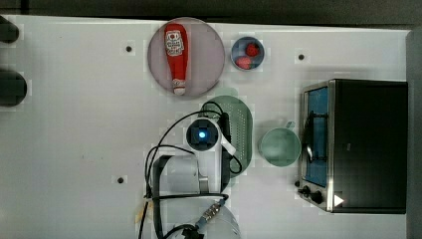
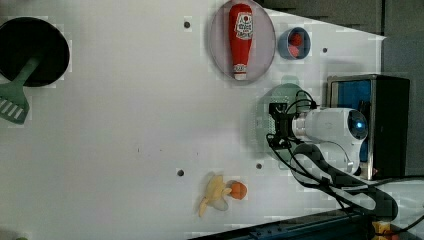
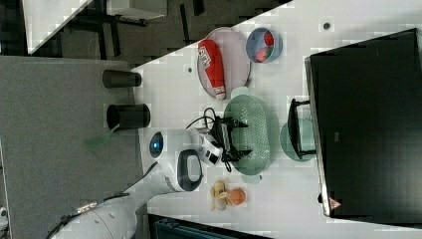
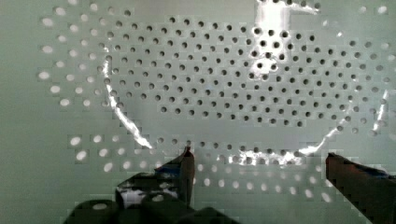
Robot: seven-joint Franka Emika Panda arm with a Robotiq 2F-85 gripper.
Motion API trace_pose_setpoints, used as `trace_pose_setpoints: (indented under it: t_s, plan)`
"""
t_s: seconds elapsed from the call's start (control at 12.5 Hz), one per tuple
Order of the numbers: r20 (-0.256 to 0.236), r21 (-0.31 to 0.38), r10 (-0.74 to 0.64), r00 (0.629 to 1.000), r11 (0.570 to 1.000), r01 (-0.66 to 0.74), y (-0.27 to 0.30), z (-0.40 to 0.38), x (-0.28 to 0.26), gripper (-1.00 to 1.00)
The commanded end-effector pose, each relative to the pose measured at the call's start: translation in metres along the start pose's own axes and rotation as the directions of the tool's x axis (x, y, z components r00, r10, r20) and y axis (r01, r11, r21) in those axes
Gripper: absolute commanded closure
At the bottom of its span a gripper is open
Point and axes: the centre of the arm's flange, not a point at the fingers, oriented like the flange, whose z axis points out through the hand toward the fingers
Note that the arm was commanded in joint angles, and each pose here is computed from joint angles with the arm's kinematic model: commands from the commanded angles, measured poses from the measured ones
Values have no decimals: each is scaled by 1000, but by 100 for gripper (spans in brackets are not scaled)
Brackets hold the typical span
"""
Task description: Drag strainer right to left.
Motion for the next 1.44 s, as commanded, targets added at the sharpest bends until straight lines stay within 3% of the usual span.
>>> trace_pose_setpoints:
  t_s: [0.08, 0.56, 1.04, 1.44]
  plan:
    - [15, -4, 35, 999, 999, -35, -4, -10, -56, -100]
    - [29, 5, 44, 999, 999, -44, -2, -13, -128, -100]
    - [80, 10, 38, 996, 999, -39, -14, -11, -186, -100]
    - [85, -16, 40, 996, 999, -38, -14, -17, -231, -100]
